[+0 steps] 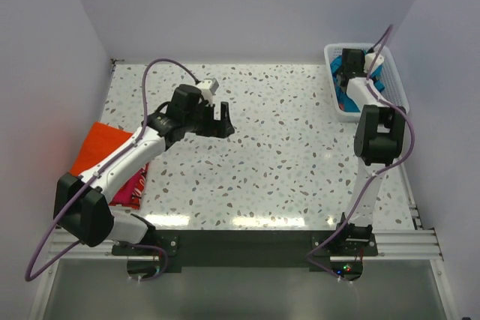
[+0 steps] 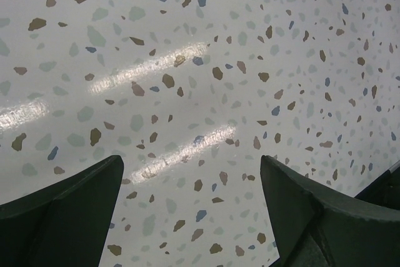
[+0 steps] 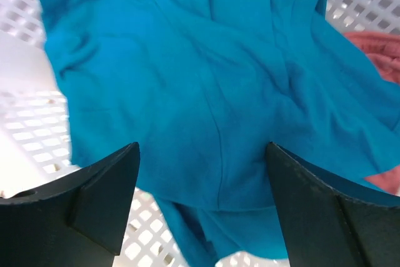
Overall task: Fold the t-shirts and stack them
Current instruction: Grab the tshirt from the pile, then move the tshirt to the center of the board, then flatten the tshirt out
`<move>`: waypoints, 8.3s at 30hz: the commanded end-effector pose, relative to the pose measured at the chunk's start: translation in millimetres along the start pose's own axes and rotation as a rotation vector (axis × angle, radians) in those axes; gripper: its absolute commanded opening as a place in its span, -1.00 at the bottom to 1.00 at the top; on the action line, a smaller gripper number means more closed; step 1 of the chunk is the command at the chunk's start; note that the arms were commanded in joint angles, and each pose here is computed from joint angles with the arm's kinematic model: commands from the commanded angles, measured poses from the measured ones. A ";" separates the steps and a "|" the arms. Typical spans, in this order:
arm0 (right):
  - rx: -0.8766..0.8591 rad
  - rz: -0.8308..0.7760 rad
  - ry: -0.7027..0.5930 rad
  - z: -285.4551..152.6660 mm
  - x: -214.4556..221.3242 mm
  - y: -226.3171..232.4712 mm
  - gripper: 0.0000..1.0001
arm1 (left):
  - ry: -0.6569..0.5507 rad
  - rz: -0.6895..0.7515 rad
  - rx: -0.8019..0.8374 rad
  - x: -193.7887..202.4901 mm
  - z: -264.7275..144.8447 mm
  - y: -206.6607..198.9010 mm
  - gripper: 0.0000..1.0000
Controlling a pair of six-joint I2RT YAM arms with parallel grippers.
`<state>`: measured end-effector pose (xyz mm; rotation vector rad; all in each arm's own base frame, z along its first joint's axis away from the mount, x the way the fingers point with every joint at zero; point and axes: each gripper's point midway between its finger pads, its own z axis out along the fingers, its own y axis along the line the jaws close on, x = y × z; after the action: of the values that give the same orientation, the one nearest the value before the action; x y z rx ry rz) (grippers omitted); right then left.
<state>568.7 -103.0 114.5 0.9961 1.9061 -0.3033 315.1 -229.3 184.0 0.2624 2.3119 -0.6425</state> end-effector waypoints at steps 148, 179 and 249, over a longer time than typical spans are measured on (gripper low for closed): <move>-0.362 -0.596 0.240 -176.2 143.7 84.5 -1.00 | -0.156 -0.404 -0.489 80.1 -41.3 122.4 -1.00; -0.507 -0.126 -0.164 -352.0 -135.9 -49.4 -1.00 | -0.611 -0.374 -0.527 -100.0 -200.3 124.5 -1.00; -0.889 -0.912 0.322 -435.6 410.4 82.9 0.28 | -0.562 -0.445 -0.617 -146.2 -75.5 206.0 -1.00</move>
<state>255.9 397.2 22.2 -0.5191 2.3649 0.2030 444.4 -18.1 246.3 -0.6625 1.9371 -0.1320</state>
